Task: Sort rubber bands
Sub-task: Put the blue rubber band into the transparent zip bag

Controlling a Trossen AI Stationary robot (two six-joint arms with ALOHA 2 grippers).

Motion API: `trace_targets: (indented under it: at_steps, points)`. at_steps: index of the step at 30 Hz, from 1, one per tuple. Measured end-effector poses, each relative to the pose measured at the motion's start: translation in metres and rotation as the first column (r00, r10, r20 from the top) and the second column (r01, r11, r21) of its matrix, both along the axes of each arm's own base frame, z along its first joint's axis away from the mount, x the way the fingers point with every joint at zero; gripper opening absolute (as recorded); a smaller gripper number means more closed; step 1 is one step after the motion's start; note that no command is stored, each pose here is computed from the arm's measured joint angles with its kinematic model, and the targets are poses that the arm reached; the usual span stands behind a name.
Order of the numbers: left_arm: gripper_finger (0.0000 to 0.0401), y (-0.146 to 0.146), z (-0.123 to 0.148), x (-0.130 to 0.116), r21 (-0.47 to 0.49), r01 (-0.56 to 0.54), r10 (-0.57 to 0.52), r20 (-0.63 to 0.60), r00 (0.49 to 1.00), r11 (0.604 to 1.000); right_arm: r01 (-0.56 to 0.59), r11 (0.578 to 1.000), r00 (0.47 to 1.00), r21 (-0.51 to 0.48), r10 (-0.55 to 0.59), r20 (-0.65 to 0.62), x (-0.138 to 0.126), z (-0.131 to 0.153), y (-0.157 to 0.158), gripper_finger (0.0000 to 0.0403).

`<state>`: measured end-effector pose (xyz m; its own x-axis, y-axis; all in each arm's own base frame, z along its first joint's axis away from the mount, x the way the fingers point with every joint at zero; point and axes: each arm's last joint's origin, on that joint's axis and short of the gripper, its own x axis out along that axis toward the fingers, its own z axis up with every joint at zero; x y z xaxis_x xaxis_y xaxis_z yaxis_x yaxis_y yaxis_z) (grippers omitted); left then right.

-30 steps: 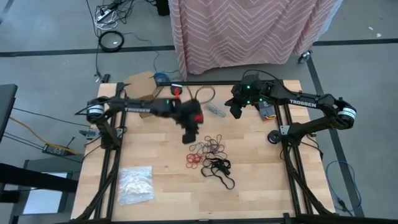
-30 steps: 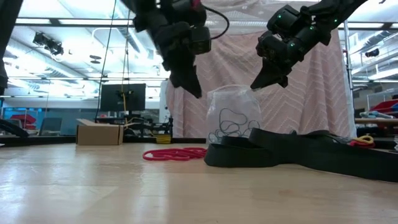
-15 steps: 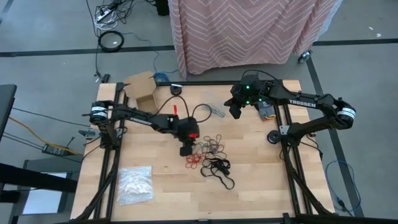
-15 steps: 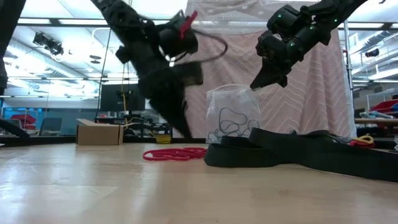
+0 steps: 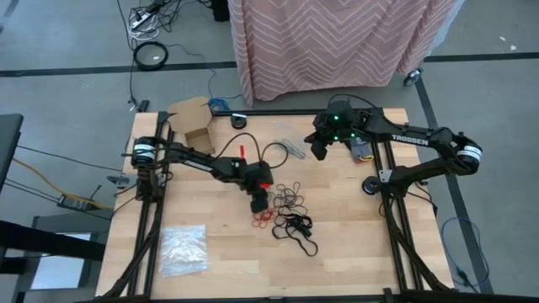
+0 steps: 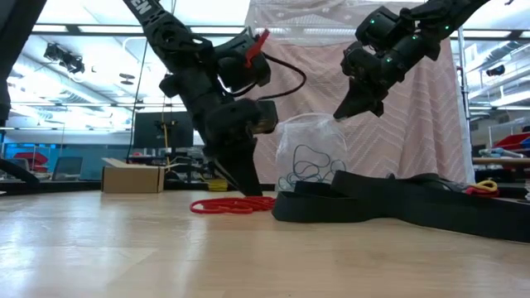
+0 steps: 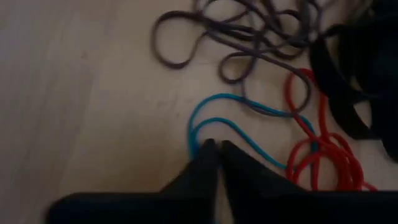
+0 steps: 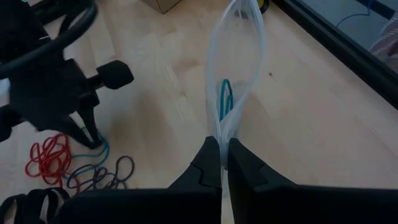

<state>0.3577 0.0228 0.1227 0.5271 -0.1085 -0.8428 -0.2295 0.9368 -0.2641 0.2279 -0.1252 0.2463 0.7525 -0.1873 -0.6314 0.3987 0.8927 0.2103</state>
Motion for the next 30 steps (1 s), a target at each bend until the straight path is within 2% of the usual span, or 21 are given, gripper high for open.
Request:
trace_targets:
  at_steps: [5, 9, 14, 22, 26, 30]
  points:
    - [0.0004, 0.007, 0.009, 0.003, -0.01, -0.037, 0.037, 0.007, 0.999, 0.999, 0.001, 1.0, 1.0, 0.001, -0.001, -0.002, 0.0, 0.0, 0.0, 0.0001]
    - [0.0002, 0.014, 0.03, 0.009, 0.099, -0.059, 0.054, 0.05, 0.997, 0.993, 0.001, 1.0, 1.0, 0.002, -0.001, -0.004, 0.0, 0.0, 0.0, 0.0001]
    - [0.0005, 0.011, 0.032, 0.006, 0.15, 0.026, -0.03, 0.027, 0.999, 0.988, 0.001, 1.0, 1.0, 0.003, -0.001, -0.005, 0.0, 0.0, 0.0, 0.0001]
    - [0.0065, 0.008, 0.022, 0.003, 0.136, 0.151, -0.155, 0.016, 0.988, 0.979, 0.003, 1.0, 1.0, -0.004, -0.003, -0.001, 0.0, 0.0, 0.0, 0.0001]
    - [0.0102, 0.007, 0.012, 0.002, 0.09, 0.174, -0.177, 0.021, 0.984, 0.981, 0.002, 1.0, 1.0, -0.006, -0.002, -0.002, 0.0, 0.0, 0.0, 0.0001]
    - [0.0129, 0.005, 0.004, 0.004, 0.091, 0.17, -0.171, 0.0, 0.985, 0.981, 0.004, 1.0, 1.0, -0.004, -0.004, 0.0, 0.0, 0.0, 0.0, 0.0001]
